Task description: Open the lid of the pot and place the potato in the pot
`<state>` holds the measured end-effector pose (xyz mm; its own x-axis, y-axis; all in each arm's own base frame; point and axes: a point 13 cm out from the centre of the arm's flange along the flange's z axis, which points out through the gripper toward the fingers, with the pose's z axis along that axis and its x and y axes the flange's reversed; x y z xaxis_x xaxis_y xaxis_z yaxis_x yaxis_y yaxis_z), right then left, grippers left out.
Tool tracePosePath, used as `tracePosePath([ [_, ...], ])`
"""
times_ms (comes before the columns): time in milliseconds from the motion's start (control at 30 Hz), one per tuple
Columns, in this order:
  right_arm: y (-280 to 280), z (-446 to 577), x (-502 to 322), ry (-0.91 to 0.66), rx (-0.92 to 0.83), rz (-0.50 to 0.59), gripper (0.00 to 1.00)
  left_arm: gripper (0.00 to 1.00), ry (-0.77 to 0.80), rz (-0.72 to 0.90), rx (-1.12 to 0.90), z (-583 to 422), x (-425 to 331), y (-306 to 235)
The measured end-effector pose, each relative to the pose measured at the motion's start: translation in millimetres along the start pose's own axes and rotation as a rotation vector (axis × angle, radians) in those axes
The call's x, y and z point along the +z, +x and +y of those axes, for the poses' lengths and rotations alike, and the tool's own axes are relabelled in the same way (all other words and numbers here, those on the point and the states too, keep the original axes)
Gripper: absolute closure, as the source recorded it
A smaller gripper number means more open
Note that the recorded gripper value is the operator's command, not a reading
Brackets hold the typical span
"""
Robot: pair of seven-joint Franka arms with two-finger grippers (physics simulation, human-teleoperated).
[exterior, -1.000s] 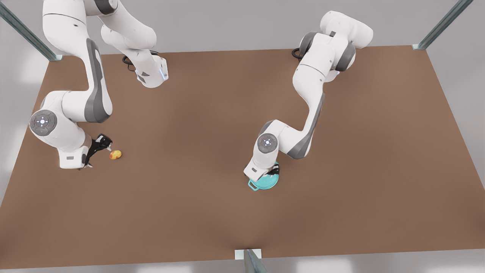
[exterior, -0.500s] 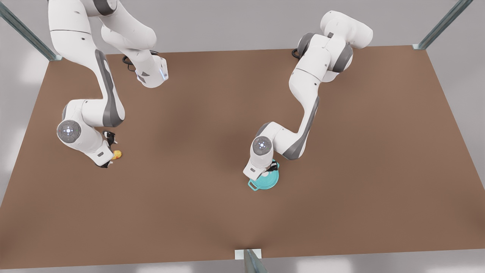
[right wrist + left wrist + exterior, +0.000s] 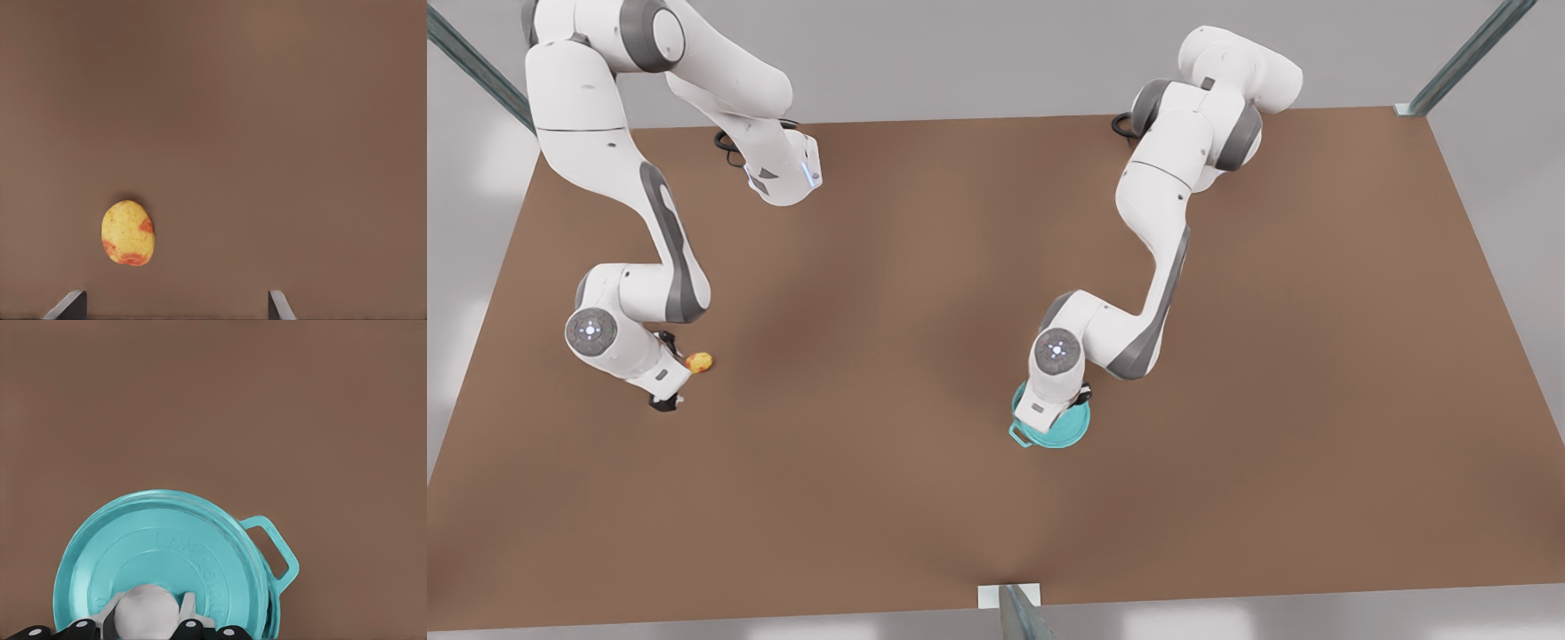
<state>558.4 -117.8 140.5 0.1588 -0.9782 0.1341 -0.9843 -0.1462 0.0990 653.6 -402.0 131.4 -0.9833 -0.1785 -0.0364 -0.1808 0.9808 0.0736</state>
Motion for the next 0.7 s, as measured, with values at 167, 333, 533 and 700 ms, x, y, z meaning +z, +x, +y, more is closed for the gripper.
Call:
tracePosePath([
  [167,-15,21,7,0.026,-0.066,0.017,0.0,0.55,0.016,0.072,-0.232,179,3,-114],
  [333,-32,15,16,0.048,-0.104,0.013,0.0,0.0,0.013,0.113,-0.193,217,87,-123],
  [533,-39,21,33,0.04,-0.12,0.003,0.0,0.0,0.073,0.034,-0.153,270,0,-167],
  [700,-44,25,58,0.026,-0.136,-0.011,0.0,0.0,0.155,0.008,-0.153,399,-254,-82],
])
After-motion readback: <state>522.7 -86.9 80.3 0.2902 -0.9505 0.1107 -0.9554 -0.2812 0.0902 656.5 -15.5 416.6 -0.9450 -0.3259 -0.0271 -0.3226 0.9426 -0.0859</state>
